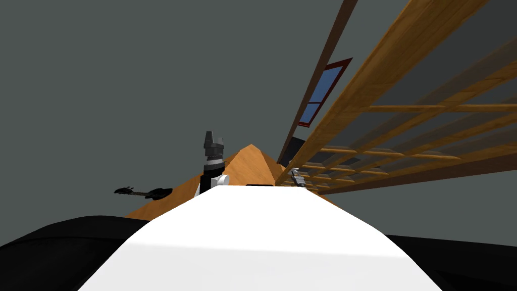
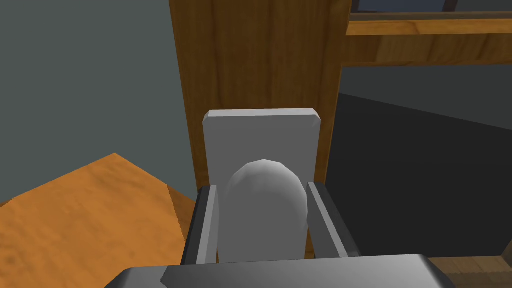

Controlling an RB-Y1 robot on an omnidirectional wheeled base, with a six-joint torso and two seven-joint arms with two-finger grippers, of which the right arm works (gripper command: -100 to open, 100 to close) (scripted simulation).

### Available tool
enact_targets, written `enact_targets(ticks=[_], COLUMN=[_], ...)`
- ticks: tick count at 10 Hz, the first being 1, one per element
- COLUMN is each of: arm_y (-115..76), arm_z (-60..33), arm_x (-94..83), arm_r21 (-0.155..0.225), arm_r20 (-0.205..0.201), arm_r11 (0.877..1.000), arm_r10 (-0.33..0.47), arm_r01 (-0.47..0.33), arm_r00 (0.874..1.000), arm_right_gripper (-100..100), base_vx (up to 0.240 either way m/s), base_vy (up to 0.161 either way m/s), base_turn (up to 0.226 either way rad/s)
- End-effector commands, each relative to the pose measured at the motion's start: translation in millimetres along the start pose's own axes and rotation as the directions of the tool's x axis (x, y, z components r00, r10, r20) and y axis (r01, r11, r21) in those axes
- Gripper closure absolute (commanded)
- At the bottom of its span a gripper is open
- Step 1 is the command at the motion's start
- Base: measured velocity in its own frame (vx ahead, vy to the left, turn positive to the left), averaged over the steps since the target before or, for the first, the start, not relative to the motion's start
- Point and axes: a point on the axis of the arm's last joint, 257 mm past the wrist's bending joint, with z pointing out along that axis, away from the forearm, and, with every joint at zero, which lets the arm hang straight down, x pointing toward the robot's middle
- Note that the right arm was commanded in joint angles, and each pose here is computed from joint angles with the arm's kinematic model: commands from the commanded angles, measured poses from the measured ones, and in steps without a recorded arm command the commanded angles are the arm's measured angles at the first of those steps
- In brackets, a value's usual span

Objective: Pull the door open

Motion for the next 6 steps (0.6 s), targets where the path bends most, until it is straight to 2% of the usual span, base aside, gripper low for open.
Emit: enact_targets(ticks=[1,3,6], arm_y=[1.1,2.0,4.3], arm_z=[-5.9,-11.0,-24.7], arm_x=[0.5,0.9,2.4], arm_r21=[0.013,0.024,0.055], arm_r20=[-0.003,-0.005,-0.009], arm_r11=[1.000,1.000,0.998], arm_r10=[-0.001,-0.001,-0.001], arm_r01=[0.001,0.001,0.002], arm_r00=[1.000,1.000,1.000], arm_right_gripper=[100,100,100], base_vx=[-0.140,-0.195,-0.223], base_vy=[-0.011,-0.053,-0.049], base_turn=[0.154,0.121,0.159])
